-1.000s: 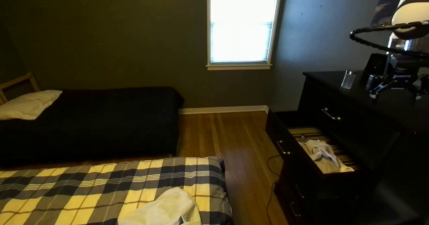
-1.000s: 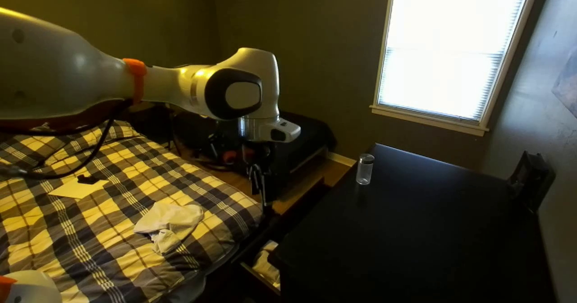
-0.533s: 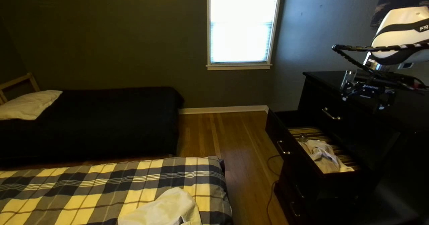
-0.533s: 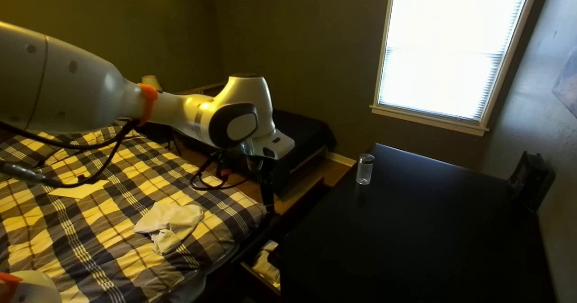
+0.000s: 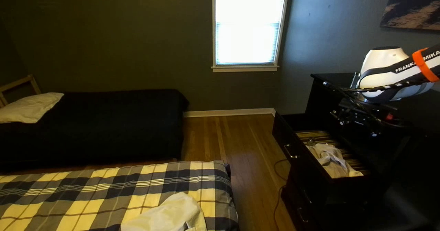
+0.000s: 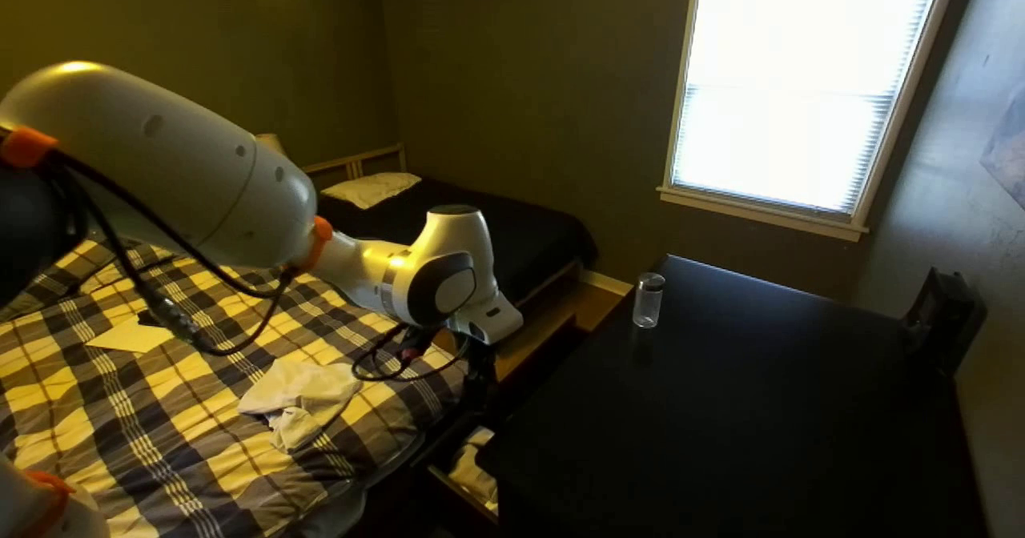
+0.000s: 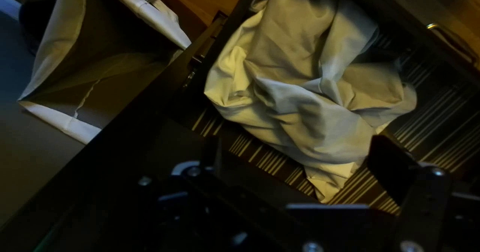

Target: Remove the shirt from the drawer

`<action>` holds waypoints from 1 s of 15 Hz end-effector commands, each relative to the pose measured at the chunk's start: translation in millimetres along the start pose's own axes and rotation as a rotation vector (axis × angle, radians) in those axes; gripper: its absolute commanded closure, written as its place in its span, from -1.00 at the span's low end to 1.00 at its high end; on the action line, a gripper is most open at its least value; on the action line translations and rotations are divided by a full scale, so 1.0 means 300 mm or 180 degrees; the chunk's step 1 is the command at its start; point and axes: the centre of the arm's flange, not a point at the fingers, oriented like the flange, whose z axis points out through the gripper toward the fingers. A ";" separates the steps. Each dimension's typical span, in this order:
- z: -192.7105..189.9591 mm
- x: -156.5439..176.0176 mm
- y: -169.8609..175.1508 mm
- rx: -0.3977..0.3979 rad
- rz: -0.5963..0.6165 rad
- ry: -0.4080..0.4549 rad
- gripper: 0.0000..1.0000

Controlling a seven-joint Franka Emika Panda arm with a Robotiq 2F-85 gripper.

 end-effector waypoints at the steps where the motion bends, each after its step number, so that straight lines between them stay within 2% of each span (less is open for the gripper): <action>1: 0.142 -0.003 -0.047 -0.0260 -0.0067 -0.0049 -1.00; 2: 0.078 -0.007 -0.008 -0.0127 -0.0024 -0.0036 -1.00; 4: 0.109 -0.007 -0.011 -0.0173 -0.0034 -0.0071 -1.00; 10: 0.084 0.003 -0.014 -0.0132 -0.0021 -0.0038 -1.00; 11: 0.102 0.018 -0.036 -0.0048 0.0087 -0.0011 -1.00; 15: 0.199 0.052 -0.110 -0.0034 0.0290 -0.0139 -1.00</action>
